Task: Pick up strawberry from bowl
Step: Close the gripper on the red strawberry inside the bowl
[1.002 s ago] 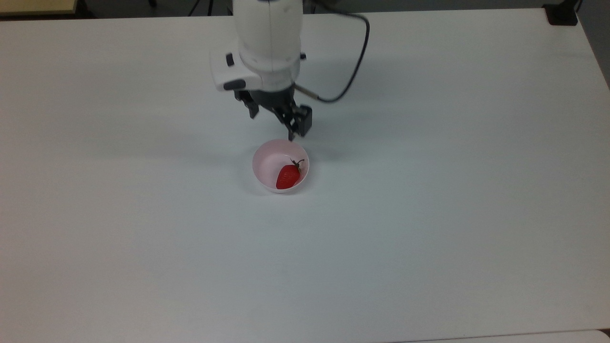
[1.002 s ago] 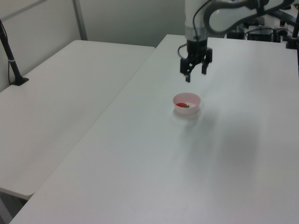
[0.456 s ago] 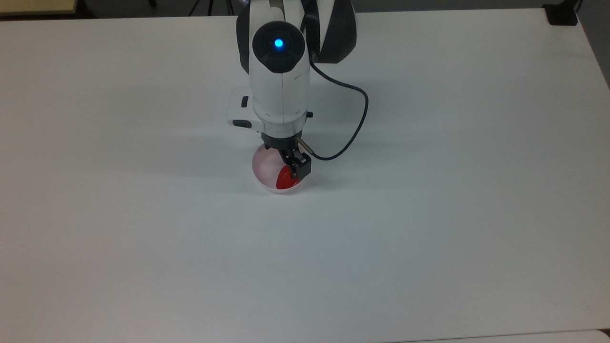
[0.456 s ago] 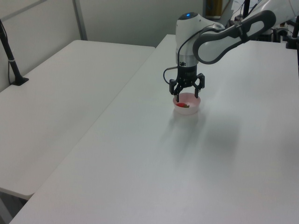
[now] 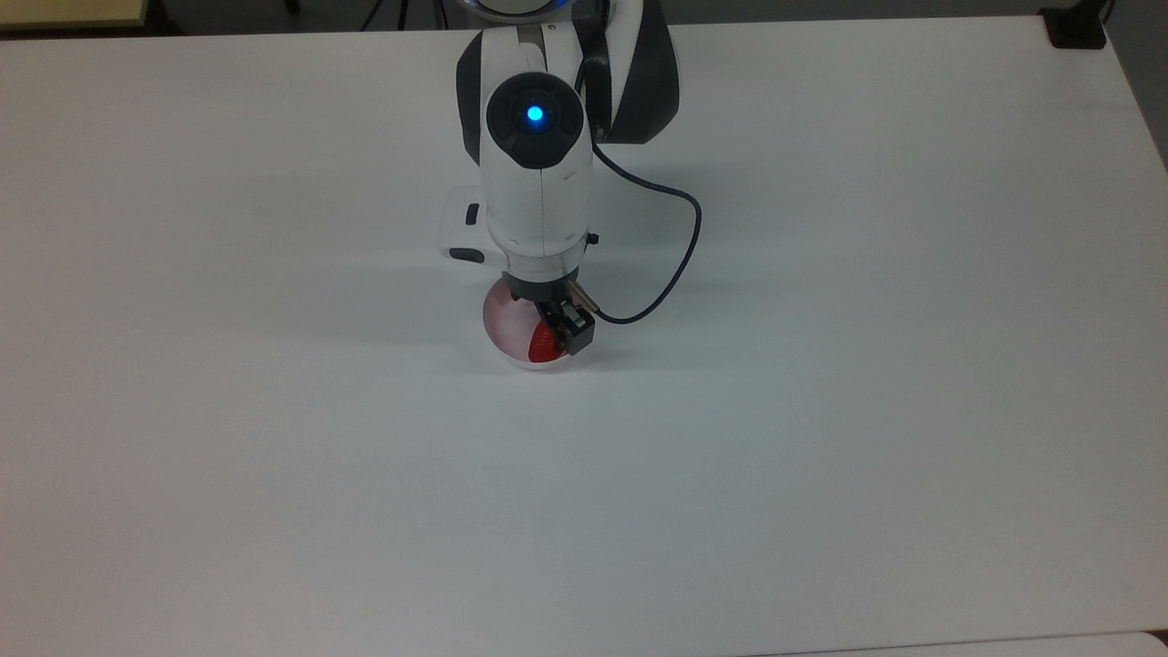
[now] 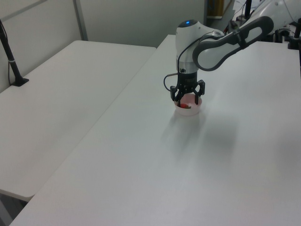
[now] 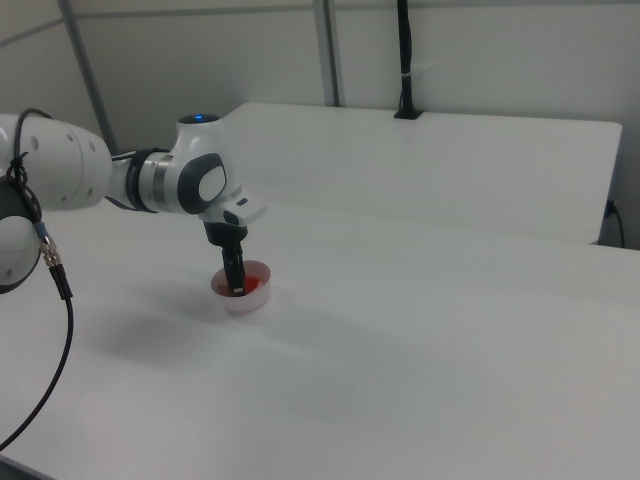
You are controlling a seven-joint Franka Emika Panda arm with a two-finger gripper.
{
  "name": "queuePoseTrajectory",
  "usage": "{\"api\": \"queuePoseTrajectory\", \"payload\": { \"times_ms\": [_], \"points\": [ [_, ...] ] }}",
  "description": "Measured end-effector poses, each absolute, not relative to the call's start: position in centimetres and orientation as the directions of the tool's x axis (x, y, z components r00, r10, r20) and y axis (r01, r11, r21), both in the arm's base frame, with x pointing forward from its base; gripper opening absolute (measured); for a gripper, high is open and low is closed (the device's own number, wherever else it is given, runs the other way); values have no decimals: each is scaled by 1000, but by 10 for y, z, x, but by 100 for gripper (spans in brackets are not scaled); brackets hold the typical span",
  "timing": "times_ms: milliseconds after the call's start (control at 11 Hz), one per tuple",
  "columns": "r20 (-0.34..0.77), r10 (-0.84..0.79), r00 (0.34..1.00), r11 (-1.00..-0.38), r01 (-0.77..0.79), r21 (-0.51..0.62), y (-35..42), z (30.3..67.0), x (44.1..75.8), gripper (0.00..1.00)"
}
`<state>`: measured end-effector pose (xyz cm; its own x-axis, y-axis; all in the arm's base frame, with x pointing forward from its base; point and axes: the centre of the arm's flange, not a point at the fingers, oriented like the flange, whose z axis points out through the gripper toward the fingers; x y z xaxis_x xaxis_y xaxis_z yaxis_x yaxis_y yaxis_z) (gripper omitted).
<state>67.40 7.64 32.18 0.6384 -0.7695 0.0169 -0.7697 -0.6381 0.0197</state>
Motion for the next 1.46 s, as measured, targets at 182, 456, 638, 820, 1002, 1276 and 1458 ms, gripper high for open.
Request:
{"api": "queuePoseTrajectory", "payload": {
  "times_ms": [182, 456, 638, 820, 1002, 1276, 1458],
  "points": [
    [11, -770, 638, -637, -770, 28, 75, 314, 674, 80],
    [11, -770, 638, -637, -770, 31, 73, 313, 674, 78],
    [9, -748, 664, -663, -748, 32, 73, 312, 674, 72],
    [10, -726, 687, -687, -726, 31, 72, 313, 674, 53],
    [19, -719, 695, -694, -719, 19, 69, 321, 677, 53],
    [22, -693, 721, -721, -693, 20, 67, 350, 677, 53],
    [18, -663, 748, -748, -663, 27, 67, 365, 674, 58]
  ]
}}
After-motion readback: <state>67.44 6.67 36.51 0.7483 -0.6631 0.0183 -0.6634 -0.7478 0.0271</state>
